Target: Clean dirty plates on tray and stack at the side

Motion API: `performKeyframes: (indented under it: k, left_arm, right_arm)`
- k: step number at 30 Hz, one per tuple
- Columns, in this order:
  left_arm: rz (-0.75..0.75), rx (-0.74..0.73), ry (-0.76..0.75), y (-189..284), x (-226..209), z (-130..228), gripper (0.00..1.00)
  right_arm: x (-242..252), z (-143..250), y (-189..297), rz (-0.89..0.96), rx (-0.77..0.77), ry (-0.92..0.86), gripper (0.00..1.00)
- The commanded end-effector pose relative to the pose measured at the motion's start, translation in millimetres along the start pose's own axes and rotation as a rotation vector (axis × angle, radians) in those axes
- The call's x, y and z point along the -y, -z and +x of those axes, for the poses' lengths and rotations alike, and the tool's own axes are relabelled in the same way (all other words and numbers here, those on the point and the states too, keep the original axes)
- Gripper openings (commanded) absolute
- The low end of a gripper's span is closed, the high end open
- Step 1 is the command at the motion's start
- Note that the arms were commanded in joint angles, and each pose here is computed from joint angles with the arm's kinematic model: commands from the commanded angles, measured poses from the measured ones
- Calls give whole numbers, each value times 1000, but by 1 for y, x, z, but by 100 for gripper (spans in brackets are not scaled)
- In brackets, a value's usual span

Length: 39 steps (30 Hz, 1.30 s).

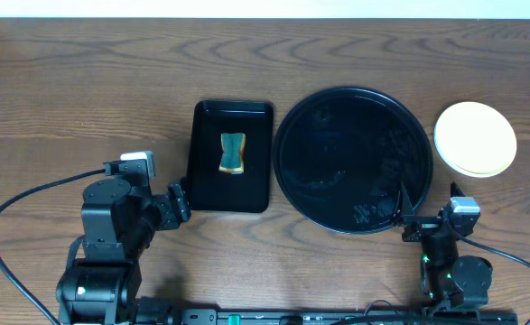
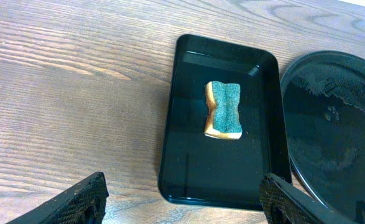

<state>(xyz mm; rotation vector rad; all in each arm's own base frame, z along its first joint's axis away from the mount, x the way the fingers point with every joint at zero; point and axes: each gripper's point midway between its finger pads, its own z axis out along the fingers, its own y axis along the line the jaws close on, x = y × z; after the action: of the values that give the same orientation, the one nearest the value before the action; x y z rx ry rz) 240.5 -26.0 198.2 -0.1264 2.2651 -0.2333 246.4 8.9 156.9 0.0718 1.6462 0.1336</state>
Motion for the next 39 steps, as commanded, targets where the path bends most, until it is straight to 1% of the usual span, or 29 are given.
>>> performKeyframes:
  k: [1, 11, 13, 16, 19, 24, 30, 31, 32, 37, 38, 39]
  left_arm:
    - [-10, 0, -8, -1, -2, 1, 79]
    - [-10, -1, -8, -1, -2, 1, 79]
    - [-20, -26, -11, -1, -4, 7, 79]
    - [-28, -49, -57, -2, -7, 14, 79]
    - [-31, -20, -116, 0, -9, 20, 79]
    - [-65, 90, -125, -6, -21, 34, 79]
    - [-53, 303, -134, -25, -28, 44, 80]
    - [-49, 333, -135, -26, -28, 44, 80]
    - [-38, 407, -138, -29, -28, 41, 79]
    - [-40, 603, -142, -28, -30, 25, 79]
    - [-40, 640, -152, -27, -29, 22, 80]
    - [-45, 642, -156, -26, -30, 21, 79]
  right_arm:
    - [-5, 1, 0, -20, -1, -11, 99]
    - [-5, 1, 0, -20, -1, -11, 99]
    - [-5, 1, 0, -20, -1, -11, 99]
    - [-5, 1, 0, -20, -1, -11, 99]
    - [-5, 1, 0, -20, -1, -11, 99]
    - [-5, 1, 0, -20, -1, -11, 99]
    - [-5, 1, 0, -20, -1, -11, 99]
    - [-5, 1, 0, -20, -1, -11, 99]
    - [-5, 1, 0, -20, -1, -11, 99]
    - [-5, 1, 0, -20, -1, -11, 99]
    - [-5, 1, 0, -20, -1, -11, 99]
    - [-5, 1, 0, -20, -1, -11, 99]
